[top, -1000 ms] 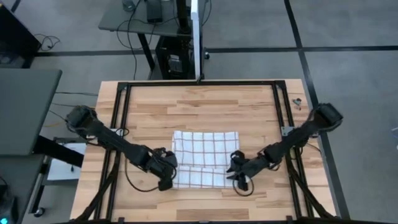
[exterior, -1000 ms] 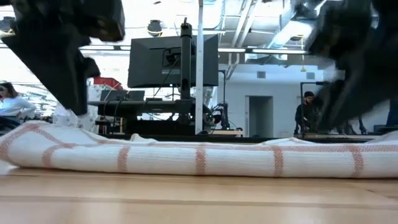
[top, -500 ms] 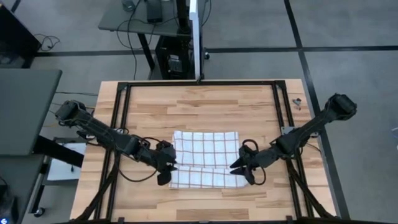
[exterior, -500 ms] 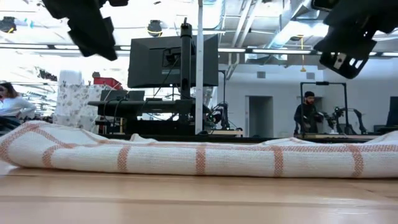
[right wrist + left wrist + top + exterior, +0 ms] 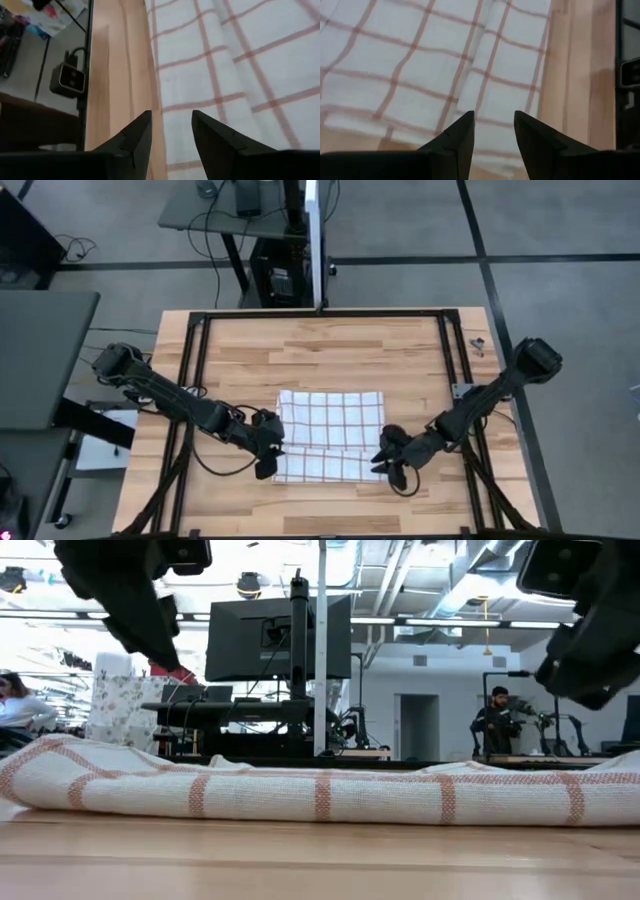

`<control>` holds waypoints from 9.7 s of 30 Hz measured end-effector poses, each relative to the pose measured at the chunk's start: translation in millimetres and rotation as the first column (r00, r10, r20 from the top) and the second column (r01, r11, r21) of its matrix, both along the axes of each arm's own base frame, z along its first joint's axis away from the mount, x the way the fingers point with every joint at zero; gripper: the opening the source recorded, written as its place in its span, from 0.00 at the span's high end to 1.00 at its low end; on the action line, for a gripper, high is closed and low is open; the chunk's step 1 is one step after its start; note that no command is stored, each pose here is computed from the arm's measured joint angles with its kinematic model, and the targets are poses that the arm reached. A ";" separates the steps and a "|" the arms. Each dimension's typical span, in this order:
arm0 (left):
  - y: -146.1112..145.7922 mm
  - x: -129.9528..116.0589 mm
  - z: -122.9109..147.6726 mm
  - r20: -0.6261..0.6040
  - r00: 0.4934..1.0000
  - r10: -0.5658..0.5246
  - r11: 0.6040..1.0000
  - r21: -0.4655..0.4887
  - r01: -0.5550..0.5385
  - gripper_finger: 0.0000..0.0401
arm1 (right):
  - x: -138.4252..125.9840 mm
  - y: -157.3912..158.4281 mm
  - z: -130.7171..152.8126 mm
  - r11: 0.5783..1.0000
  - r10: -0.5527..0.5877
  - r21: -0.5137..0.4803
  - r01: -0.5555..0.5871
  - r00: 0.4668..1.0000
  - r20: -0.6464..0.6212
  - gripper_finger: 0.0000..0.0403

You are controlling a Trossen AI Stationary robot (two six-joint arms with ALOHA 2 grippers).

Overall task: Roll towel
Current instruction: Roll the white towel

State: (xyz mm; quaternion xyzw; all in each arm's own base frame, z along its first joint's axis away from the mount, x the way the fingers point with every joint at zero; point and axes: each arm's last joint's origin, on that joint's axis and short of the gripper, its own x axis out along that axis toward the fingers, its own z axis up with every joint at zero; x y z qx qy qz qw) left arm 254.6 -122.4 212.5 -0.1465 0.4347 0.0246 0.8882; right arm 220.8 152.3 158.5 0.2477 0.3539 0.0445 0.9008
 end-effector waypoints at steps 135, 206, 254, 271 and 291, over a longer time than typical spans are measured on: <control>-105.4 59.3 -85.6 -0.207 0.975 0.077 0.790 0.610 0.067 0.53 | 27.9 91.1 -50.0 0.613 0.017 -0.735 -0.290 0.935 -0.355 0.43; 13.9 102.7 -24.4 -0.318 0.871 -0.375 0.923 -0.214 0.319 1.00 | -22.9 18.7 -26.2 0.963 0.044 0.267 0.040 0.952 -0.304 1.00; 0.8 104.0 -48.3 -0.499 0.836 -0.229 0.970 -0.188 0.153 0.98 | 8.2 -76.4 -23.4 0.957 0.012 0.272 0.100 0.924 -0.383 0.72; -1.7 102.4 -25.2 -0.540 0.821 -0.186 0.978 -0.186 0.099 0.84 | 2.0 -100.9 9.3 0.971 -0.016 0.230 0.072 0.972 -0.235 0.53; 15.7 88.5 -4.5 -0.582 0.811 -0.058 0.998 -0.038 0.044 0.77 | 2.7 -100.9 9.9 0.980 0.009 0.197 0.033 0.978 -0.208 0.52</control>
